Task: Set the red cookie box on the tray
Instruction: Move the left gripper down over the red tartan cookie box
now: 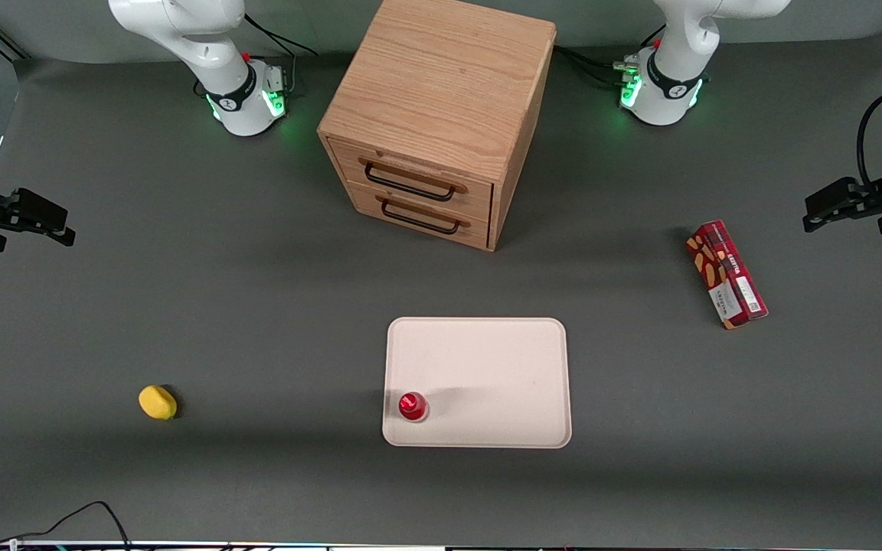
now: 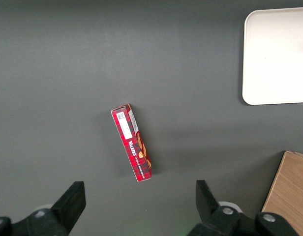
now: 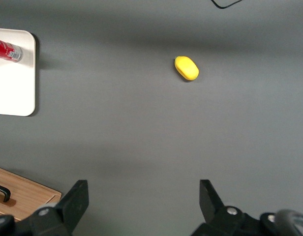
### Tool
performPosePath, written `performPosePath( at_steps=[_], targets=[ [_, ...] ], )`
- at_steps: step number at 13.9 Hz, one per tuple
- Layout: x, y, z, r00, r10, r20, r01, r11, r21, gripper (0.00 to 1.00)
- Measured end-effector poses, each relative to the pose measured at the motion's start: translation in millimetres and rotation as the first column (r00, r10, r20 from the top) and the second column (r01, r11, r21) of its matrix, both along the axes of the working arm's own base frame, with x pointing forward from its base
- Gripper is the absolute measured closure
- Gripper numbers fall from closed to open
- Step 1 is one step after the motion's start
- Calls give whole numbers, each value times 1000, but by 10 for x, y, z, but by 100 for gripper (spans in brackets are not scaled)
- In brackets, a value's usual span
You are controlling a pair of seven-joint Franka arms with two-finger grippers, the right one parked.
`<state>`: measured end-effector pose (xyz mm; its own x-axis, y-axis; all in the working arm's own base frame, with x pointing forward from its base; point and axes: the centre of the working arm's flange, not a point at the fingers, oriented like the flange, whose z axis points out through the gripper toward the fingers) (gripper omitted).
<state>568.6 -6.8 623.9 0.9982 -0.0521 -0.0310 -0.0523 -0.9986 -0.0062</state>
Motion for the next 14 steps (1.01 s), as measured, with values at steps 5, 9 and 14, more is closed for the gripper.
performPosePath(
  at_steps=[5, 9, 14],
  targets=[
    [18, 66, 8, 1000, 12, 0, -12, 1000, 2, 0],
    [66, 147, -330, 996, 30, -88, -29, 999, 14, 0],
    [114, 222, -1428, 991, 42, -127, -41, 999, 18, 0]
  ],
)
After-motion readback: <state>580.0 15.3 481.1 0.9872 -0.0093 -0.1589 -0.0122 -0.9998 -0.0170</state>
